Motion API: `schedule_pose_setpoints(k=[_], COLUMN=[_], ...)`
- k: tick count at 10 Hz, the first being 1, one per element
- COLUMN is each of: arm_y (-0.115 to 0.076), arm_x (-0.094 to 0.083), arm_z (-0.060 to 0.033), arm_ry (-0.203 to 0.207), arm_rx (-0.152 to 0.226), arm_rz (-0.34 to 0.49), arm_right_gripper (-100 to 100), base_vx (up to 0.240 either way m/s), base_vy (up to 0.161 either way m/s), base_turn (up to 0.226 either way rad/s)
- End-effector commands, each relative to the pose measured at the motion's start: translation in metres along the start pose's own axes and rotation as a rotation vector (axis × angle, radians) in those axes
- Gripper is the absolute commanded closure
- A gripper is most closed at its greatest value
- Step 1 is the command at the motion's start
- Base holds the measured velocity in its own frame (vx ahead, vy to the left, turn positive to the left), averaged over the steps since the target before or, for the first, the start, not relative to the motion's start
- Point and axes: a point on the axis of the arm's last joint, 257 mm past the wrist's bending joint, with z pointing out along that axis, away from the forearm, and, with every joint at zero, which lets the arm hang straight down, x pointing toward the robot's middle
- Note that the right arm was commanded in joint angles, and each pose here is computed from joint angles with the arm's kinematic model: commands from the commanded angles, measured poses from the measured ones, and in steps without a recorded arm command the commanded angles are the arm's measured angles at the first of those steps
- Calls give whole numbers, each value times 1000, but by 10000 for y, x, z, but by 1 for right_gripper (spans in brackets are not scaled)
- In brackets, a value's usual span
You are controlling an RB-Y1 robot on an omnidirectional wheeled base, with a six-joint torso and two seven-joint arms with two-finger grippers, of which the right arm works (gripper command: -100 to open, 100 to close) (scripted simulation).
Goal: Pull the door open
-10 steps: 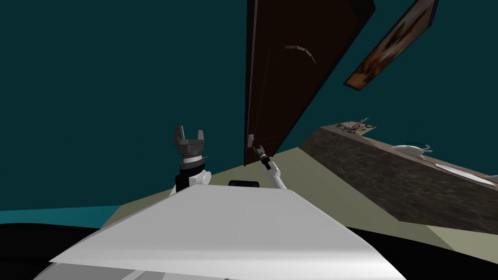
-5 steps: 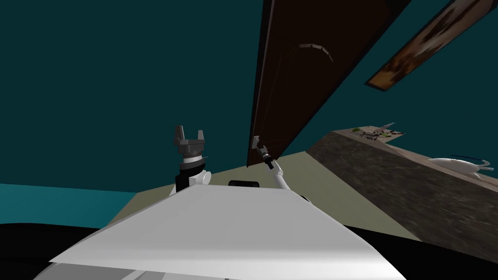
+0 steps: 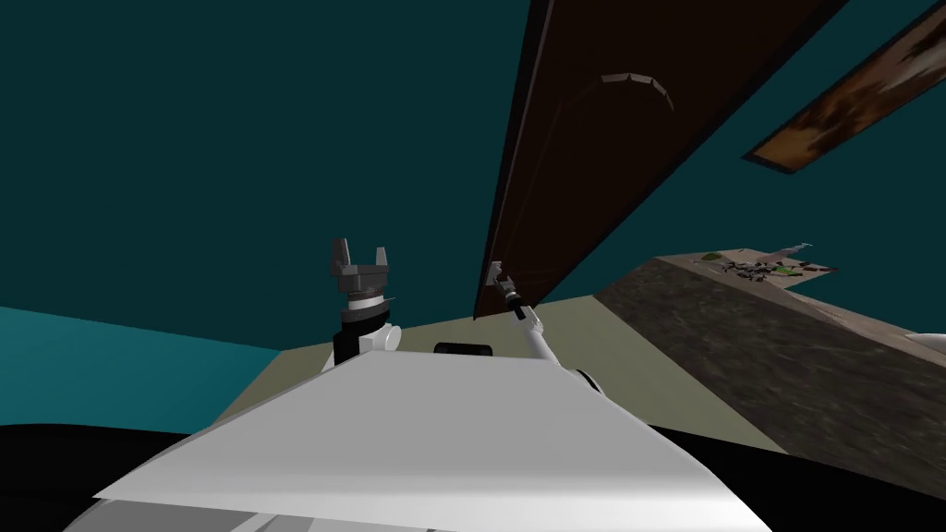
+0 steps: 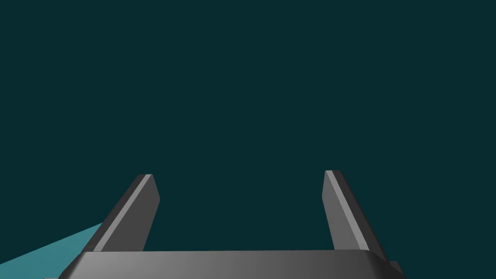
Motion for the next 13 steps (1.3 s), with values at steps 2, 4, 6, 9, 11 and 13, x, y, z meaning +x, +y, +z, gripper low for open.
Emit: schedule_pose_setpoints(k=[2,4,6,9,11,13], arm_y=[-318,-582,-693,-766,-766,-766], arm_x=[0,-12,-19,-19,-19,-19], arm_z=[-24,-53,-68,-70,-70,-70], arm_ry=[-1,-3,-4,-5,-5,-5], arm_rx=[50,93,112,125,125,125], arm_rz=[-1,3,5,8,8,8], arm_right_gripper=[-100,-100,-100,100,100,100], base_vx=[53,63,42,31,-9,0], base_vy=[24,31,25,10,-5,0], base_turn=[145,243,72,92,-4,0])
